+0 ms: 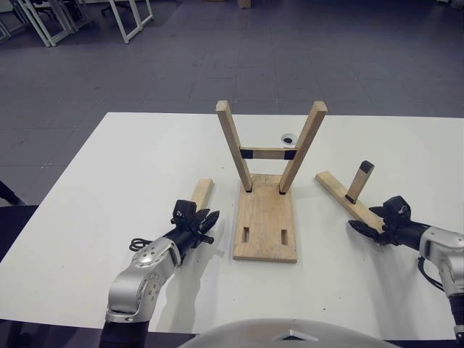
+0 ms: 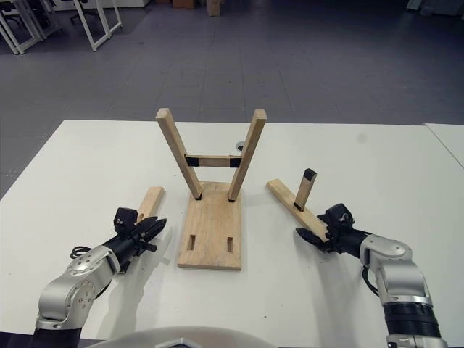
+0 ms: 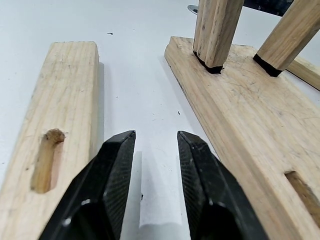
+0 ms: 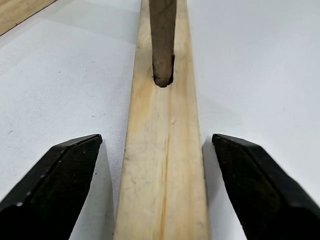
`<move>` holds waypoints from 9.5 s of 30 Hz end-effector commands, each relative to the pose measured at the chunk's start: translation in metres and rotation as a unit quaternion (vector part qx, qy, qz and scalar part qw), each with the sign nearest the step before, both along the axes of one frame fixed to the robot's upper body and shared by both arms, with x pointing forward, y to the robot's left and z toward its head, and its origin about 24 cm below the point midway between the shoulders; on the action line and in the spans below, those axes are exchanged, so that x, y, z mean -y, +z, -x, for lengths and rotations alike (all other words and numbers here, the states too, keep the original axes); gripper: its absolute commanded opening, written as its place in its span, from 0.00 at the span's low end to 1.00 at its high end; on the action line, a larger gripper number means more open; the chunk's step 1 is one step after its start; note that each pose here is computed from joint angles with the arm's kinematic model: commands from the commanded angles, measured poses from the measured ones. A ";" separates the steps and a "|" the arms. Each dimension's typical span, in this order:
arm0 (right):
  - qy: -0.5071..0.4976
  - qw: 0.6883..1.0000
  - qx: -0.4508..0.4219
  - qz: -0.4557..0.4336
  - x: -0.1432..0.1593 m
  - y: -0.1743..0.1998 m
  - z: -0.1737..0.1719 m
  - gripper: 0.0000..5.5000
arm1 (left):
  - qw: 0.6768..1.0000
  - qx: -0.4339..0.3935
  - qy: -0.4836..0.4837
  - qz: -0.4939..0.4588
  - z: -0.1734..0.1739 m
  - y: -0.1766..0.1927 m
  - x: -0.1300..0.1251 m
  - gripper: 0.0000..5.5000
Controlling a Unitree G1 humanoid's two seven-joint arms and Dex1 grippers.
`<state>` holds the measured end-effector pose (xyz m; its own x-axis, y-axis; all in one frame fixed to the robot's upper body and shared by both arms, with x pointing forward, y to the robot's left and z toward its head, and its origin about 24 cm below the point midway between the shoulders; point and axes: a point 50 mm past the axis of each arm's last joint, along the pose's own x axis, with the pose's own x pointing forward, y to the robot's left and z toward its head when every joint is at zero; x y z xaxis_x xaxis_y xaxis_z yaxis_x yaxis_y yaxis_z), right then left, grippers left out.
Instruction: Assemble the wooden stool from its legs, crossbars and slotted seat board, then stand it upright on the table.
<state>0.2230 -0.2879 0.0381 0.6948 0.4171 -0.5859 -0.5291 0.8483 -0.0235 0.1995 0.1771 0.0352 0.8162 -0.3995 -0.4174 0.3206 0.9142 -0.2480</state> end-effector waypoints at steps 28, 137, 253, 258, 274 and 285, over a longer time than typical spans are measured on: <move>0.270 0.823 0.141 -0.479 -0.119 0.215 -0.036 0.37 | 0.895 0.199 -0.156 0.367 -0.026 0.183 0.021 0.40; 0.711 0.548 0.260 0.356 -0.127 0.026 -0.040 0.61 | 0.884 0.166 -0.429 0.088 -0.032 0.101 0.039 0.37; 0.522 0.793 0.243 0.201 -0.129 0.012 -0.005 0.61 | 0.963 0.057 -0.150 -0.217 0.046 0.087 -0.055 0.65; 0.507 0.803 0.254 0.182 -0.142 0.013 -0.008 0.61 | 0.975 -0.001 -0.007 -0.223 0.066 0.042 -0.049 0.65; 0.475 0.814 0.241 0.232 -0.114 0.020 -0.026 0.61 | 0.980 -0.064 0.016 -0.187 0.072 -0.004 -0.031 0.61; 0.188 0.957 0.217 -0.038 -0.075 0.109 -0.071 0.61 | 0.950 0.162 0.109 -0.243 -0.010 0.069 -0.064 0.31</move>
